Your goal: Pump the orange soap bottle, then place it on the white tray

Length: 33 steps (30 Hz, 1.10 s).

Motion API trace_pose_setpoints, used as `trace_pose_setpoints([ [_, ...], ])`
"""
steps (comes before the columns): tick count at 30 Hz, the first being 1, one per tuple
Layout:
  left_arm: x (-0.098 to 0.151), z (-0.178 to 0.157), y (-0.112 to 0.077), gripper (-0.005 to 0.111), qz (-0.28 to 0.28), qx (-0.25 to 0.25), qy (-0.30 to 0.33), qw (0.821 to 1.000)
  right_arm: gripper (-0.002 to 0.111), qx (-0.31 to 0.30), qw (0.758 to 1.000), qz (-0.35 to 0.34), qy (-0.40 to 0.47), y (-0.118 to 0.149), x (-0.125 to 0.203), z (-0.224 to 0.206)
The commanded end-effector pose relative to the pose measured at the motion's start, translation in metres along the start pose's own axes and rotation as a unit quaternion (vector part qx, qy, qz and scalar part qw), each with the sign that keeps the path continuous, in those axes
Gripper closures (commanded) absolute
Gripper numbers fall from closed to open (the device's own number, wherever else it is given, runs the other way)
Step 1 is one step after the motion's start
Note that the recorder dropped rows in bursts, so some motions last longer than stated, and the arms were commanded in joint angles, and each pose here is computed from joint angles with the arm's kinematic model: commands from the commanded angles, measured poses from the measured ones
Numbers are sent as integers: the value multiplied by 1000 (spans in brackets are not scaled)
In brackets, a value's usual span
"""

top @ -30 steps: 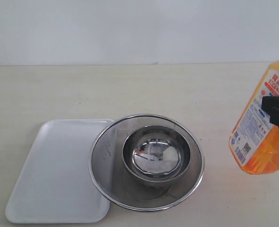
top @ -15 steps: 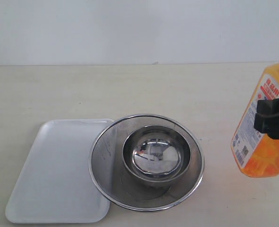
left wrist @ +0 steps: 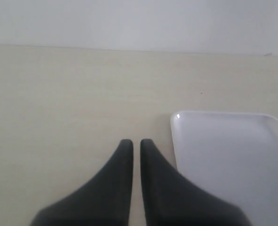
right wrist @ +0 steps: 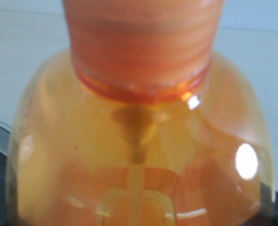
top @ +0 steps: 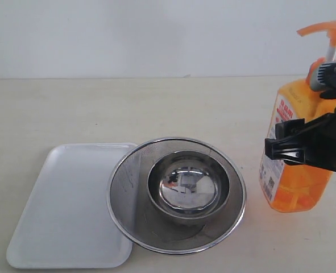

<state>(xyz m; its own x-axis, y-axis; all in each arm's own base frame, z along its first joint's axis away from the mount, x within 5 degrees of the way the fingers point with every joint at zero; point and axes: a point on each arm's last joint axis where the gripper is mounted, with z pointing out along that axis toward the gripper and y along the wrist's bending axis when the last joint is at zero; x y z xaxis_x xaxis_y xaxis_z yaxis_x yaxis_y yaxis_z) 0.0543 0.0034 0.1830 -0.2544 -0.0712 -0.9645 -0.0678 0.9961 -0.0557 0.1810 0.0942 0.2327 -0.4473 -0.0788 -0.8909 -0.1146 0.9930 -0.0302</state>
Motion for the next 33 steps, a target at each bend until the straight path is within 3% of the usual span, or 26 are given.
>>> trace_pose_setpoints([
  [1, 0, 0, 0, 102, 2, 3, -2, 1000, 109, -2, 1000, -9, -22, 4, -7, 3],
  [21, 0, 1, 0, 102, 2, 3, -1, 1000, 109, 0, 999, 18, -40, 9, -6, 14],
  [33, 0, 1, 0, 102, 2, 3, -1, 1000, 109, -12, 996, -80, -31, 11, -4, 14],
])
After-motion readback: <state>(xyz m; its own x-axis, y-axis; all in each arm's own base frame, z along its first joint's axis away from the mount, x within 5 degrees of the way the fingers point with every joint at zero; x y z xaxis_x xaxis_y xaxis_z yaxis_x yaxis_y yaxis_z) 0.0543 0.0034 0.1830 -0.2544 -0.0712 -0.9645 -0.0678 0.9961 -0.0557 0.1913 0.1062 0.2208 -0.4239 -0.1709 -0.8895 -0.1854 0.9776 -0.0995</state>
